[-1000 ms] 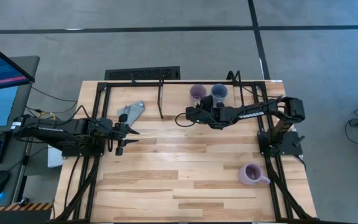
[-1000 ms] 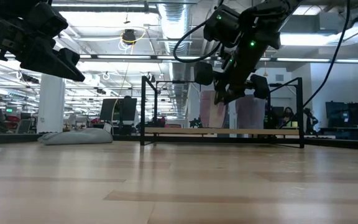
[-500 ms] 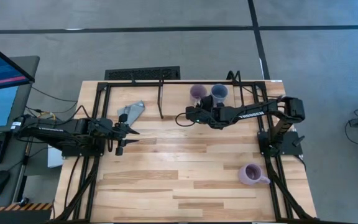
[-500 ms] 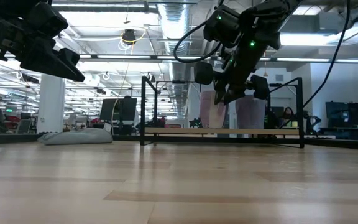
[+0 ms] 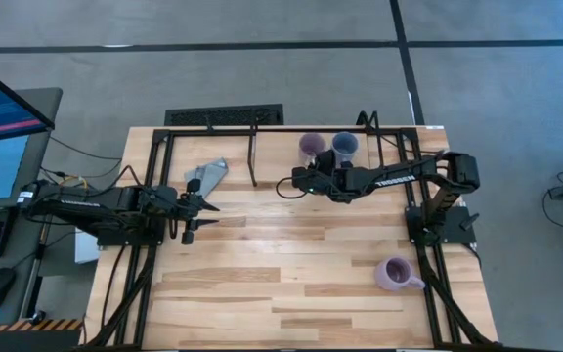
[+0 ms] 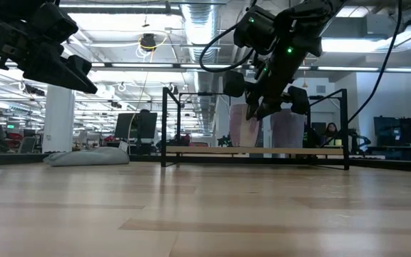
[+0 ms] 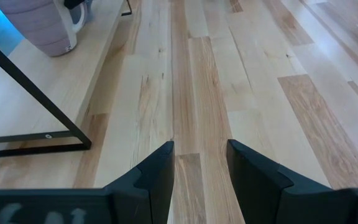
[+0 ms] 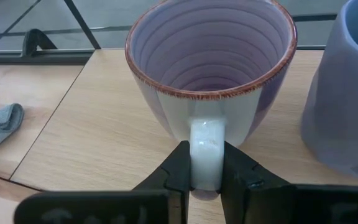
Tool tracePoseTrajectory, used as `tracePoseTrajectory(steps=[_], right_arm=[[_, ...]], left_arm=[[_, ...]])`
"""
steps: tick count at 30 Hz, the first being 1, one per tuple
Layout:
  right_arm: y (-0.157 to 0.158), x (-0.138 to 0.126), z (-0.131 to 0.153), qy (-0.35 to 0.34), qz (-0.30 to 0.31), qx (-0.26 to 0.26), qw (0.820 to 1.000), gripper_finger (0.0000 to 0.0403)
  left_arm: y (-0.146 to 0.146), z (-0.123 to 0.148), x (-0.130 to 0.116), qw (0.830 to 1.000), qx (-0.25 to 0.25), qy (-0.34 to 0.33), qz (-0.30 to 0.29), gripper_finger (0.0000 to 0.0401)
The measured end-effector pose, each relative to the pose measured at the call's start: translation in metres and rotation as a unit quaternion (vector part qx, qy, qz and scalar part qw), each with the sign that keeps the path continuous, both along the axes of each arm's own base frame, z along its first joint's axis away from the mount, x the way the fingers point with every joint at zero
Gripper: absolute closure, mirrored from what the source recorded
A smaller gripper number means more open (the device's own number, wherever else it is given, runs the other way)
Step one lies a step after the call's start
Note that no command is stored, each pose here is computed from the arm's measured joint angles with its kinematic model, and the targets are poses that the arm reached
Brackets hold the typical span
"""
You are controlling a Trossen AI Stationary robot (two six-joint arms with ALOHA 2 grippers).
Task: Stack small to large cups/mugs on shelf
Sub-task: Put the left purple cup on the shelf
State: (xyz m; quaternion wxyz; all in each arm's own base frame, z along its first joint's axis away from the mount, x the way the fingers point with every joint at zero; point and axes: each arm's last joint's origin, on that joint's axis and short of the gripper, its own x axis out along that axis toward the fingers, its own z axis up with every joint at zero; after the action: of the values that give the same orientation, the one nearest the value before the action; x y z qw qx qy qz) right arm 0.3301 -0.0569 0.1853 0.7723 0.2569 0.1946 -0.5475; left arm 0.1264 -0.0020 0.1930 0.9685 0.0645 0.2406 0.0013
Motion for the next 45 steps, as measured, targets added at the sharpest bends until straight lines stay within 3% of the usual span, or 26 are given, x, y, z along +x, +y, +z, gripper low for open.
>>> tracePoseTrajectory(steps=[9,25,45], right_arm=[[0.0,0.0001,-0.0001,-0.001,0.001,0.002,1.0,0.0328],[0.0003,0.0005,0.0003,-0.004,0.006,0.009,1.0,0.026],[0.0006,0.0027,0.0012,-0.017,0.014,0.018,1.0,0.0257]], left_arm=[[0.0,0.0,0.0,1.0,0.0,0.0,0.0,0.0262],[0.0,0.0,0.0,1.0,0.0,0.0,0.0,0.0262],[0.0,0.0,0.0,1.0,-0.001,0.0,0.0,0.0262]])
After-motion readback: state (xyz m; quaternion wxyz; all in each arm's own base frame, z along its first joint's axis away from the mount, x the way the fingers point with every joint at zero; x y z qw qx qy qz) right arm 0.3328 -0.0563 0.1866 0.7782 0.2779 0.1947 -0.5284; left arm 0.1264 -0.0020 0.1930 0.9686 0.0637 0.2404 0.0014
